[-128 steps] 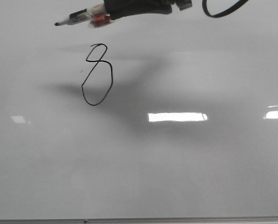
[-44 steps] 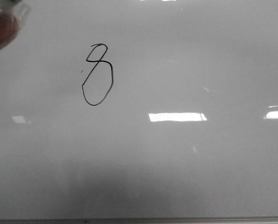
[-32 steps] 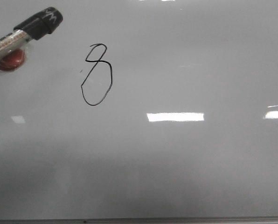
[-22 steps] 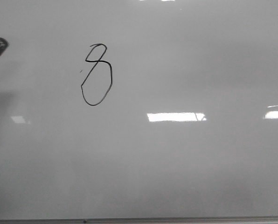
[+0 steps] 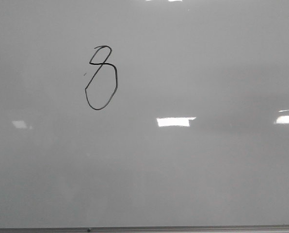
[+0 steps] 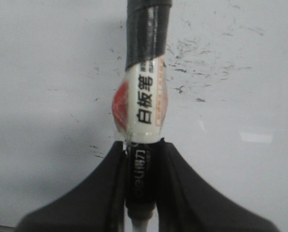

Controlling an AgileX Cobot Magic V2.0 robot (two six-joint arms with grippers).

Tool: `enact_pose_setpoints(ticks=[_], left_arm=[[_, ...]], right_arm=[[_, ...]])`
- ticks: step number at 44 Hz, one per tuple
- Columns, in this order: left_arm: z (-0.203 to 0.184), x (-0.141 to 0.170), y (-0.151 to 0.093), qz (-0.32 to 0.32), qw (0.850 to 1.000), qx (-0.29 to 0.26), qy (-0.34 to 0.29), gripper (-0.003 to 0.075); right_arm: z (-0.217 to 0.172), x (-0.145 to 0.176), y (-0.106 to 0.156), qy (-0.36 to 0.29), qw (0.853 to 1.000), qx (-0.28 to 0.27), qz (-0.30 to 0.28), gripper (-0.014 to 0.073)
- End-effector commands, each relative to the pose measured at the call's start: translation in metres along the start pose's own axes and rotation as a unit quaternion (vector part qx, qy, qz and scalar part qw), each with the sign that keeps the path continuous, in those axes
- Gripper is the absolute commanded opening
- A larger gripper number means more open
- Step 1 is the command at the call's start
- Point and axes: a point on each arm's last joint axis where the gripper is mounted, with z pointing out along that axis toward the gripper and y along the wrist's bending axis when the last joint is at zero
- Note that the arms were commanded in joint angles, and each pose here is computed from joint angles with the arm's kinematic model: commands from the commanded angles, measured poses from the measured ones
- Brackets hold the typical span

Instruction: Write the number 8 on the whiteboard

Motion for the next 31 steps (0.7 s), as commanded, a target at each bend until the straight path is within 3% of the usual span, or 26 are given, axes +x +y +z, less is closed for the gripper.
enact_pose_setpoints(ticks=[1, 9, 21, 24, 31], left_arm=[[0.000, -0.015, -0.001, -0.010, 0.997, 0.011, -0.079, -0.0021], [0.022, -0.016, -0.003, -0.014, 0.995, 0.018, -0.092, -0.0020], [0.061, -0.008, -0.005, -0.036, 0.998, 0.020, -0.047, -0.0017], [0.064, -0.007, -0.005, -0.035, 0.998, 0.019, -0.043, 0.0015], [0.064, -0.008, -0.005, -0.035, 0.998, 0.020, -0.046, 0.0174]], right_arm=[[-0.001, -0.011, -0.004, -0.037, 0.999, 0.024, 0.014, -0.0069], [-0.002, -0.012, -0.004, -0.038, 0.999, 0.026, 0.014, -0.0069], [-0.001, -0.011, -0.004, -0.034, 0.999, 0.022, 0.014, -0.0069], [-0.001, -0.010, -0.003, -0.032, 0.999, 0.020, 0.014, -0.0069], [-0.001, -0.010, -0.003, -0.032, 0.999, 0.019, 0.014, -0.0069]])
